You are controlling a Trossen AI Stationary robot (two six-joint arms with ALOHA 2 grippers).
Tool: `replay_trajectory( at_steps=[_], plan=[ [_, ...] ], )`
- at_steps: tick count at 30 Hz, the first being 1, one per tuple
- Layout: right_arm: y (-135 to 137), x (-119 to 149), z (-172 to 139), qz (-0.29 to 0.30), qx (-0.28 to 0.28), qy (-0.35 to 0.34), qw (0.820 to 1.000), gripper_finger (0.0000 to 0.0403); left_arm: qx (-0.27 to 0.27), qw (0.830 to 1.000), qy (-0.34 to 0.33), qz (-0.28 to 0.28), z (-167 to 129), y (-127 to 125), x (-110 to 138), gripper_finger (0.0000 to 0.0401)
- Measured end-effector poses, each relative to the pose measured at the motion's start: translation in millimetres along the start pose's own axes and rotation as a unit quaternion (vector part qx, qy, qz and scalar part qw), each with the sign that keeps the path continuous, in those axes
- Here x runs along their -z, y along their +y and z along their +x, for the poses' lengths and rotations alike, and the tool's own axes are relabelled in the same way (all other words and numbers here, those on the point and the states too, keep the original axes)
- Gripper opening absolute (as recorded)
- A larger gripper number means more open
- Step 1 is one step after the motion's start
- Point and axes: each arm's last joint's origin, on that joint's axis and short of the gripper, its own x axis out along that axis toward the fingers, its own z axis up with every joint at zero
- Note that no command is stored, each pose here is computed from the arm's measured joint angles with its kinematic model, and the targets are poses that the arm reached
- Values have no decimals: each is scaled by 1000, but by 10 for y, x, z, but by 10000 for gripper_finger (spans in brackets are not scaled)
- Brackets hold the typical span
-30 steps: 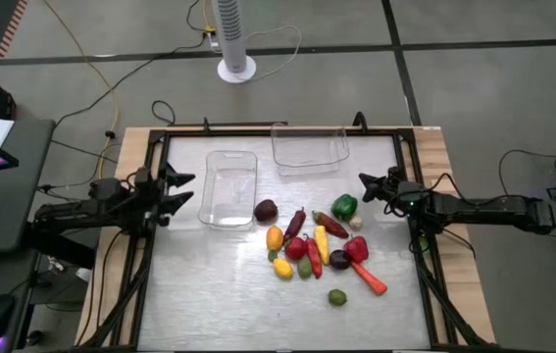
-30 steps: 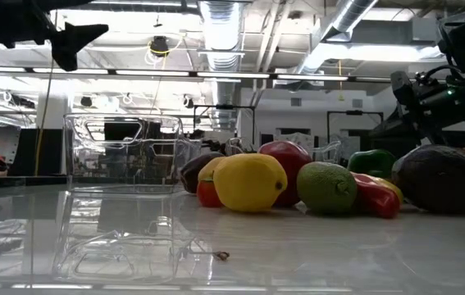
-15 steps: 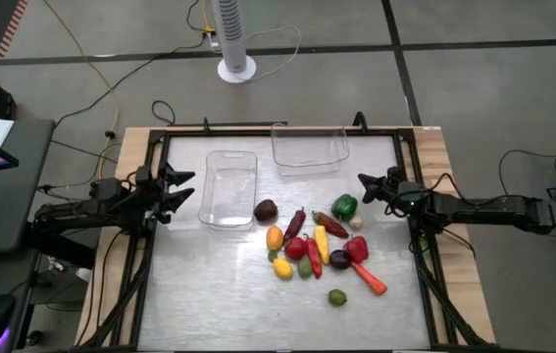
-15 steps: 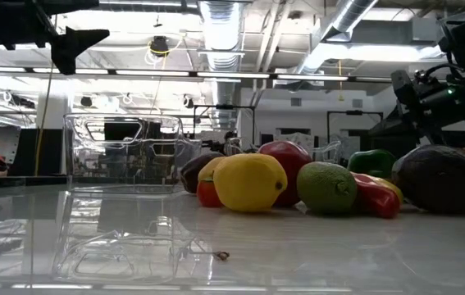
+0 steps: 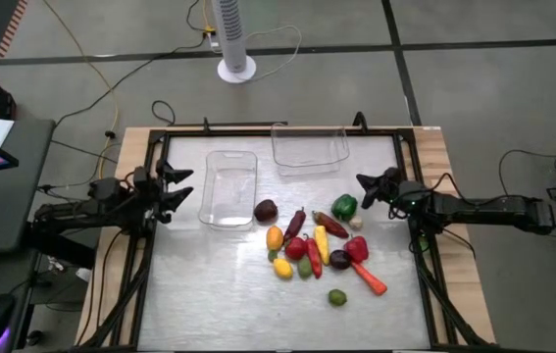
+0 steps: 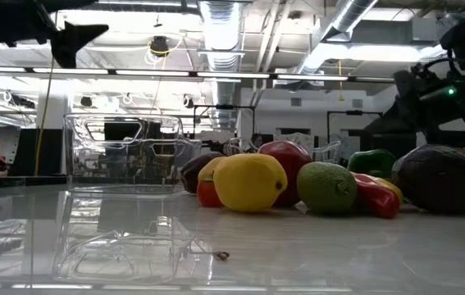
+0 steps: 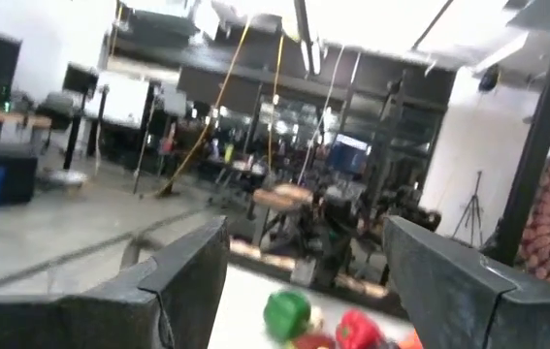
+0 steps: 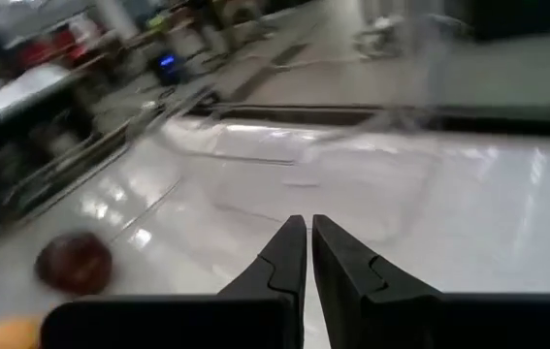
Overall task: Sort produce into baskets
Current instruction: Put the top yellow lemon into the right transparent bin
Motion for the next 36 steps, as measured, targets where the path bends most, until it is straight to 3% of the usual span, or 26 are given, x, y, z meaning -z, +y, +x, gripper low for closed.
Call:
replay_trajectory(
  at_steps=[3, 9, 16, 27, 31, 36],
  plan=[
    [55, -45, -4, -47, -56, -3, 997, 52, -5, 1000, 29, -7, 89, -16, 6, 261],
    [107, -145, -14, -85, -70, -19, 994, 52, -5, 991, 127, 33, 527, -120, -62, 261],
    [127, -139, -22, -120, -79, -18, 989, 84, 10, 960, 263, 92, 1260, -370, -77, 261],
    [179, -125, -48, -145, -107, -14, 984, 235, 8, 878, 467, 106, 2259, -899, 344, 261],
    [207, -159, -55, -153, -129, -5, 980, 252, 7, 843, 518, 142, 2434, -1063, 637, 261],
    [282, -285, -65, -165, -150, -5, 975, 254, -11, 783, 589, 199, 2580, -1140, 996, 268]
  ],
)
